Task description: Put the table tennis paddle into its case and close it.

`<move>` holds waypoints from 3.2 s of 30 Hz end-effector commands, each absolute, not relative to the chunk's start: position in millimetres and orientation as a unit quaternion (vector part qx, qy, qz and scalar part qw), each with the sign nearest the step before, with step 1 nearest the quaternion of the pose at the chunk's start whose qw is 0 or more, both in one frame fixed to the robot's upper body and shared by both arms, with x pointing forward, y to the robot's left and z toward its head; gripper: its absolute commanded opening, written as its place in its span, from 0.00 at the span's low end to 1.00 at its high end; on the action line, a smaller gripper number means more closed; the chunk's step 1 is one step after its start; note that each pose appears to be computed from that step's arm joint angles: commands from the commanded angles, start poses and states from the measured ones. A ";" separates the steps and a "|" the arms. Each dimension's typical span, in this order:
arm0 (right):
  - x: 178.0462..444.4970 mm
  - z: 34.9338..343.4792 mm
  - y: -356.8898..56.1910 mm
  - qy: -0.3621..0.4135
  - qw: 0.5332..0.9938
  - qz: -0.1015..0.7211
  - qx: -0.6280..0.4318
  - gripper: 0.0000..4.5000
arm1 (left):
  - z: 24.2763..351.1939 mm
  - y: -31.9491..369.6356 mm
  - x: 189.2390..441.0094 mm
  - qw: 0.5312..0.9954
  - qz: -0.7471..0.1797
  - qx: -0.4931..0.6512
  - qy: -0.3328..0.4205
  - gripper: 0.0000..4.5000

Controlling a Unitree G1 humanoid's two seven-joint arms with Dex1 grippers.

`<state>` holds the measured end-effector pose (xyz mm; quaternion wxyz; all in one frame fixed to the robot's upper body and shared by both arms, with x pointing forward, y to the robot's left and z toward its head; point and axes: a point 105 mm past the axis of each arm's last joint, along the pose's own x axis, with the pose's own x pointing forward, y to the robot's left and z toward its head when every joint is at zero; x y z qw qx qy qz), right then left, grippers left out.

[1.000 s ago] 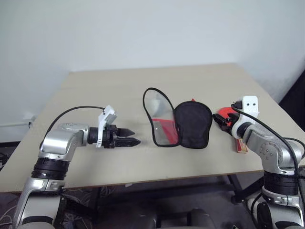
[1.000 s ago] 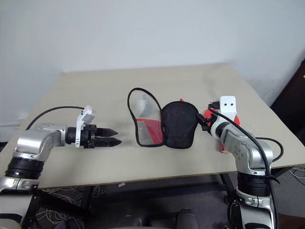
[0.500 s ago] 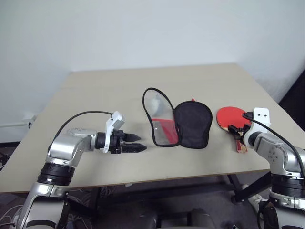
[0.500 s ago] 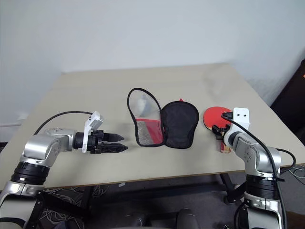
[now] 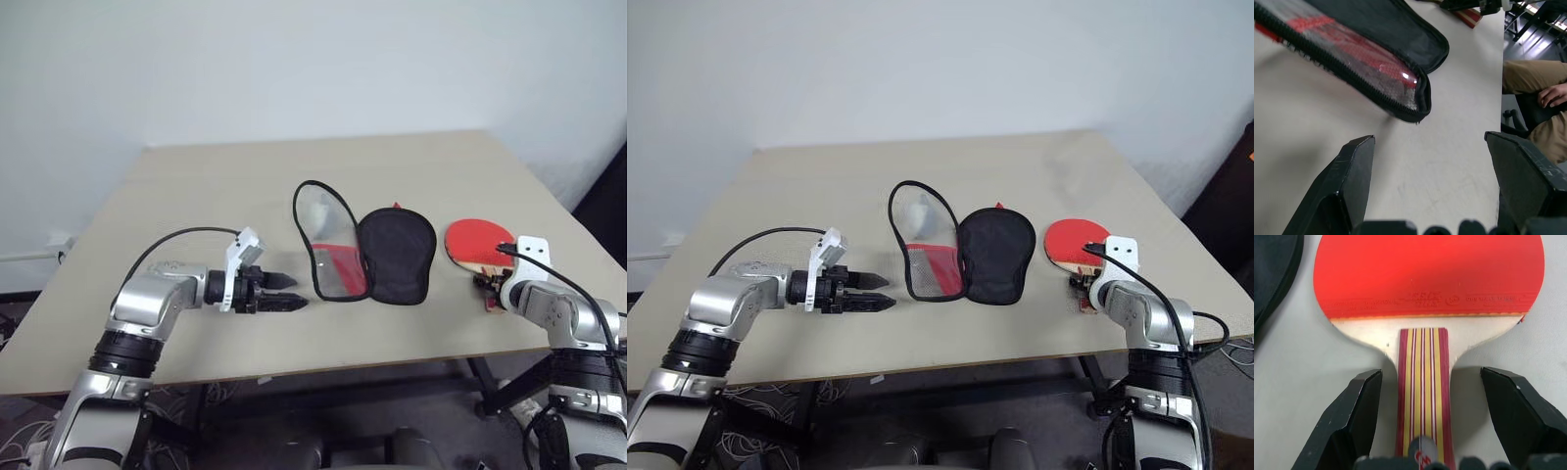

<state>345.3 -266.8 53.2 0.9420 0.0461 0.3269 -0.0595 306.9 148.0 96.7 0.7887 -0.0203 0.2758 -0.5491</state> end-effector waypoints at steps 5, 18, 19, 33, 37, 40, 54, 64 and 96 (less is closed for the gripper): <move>351.9 61.0 -262.6 0.312 0.948 -0.056 0.041 0.33 | 104.8 147.1 311.5 0.791 -0.554 -0.004 0.260 0.85; 372.1 129.5 -256.9 0.220 0.972 -0.082 0.013 0.27 | 106.5 145.1 313.4 0.791 -0.558 0.004 0.251 0.85; 376.4 139.2 -244.7 0.207 0.976 -0.065 0.015 0.27 | 107.6 143.9 313.4 0.790 -0.561 0.007 0.245 0.85; 411.4 142.9 -114.1 0.218 0.971 0.059 0.074 0.27 | 110.7 140.8 312.0 0.794 -0.573 0.039 0.198 0.85; 410.6 113.4 -115.7 0.263 0.962 0.031 0.073 0.27 | 110.8 139.6 308.6 0.794 -0.572 0.041 0.200 0.85; 407.0 104.2 -115.1 0.280 0.956 0.023 0.089 0.27 | 112.7 139.5 307.7 0.797 -0.569 0.037 0.199 0.85; 391.3 98.8 -83.1 0.296 0.949 0.061 0.093 0.27 | 93.0 151.4 312.5 0.794 -0.566 0.037 0.217 0.85; 383.6 98.4 -73.4 0.301 0.947 0.075 0.084 0.27 | 94.4 146.9 310.4 0.791 -0.570 0.038 0.219 0.85; 373.3 99.0 -48.1 0.305 0.943 0.099 0.083 0.27 | 101.5 142.1 312.3 0.791 -0.566 0.036 0.229 0.85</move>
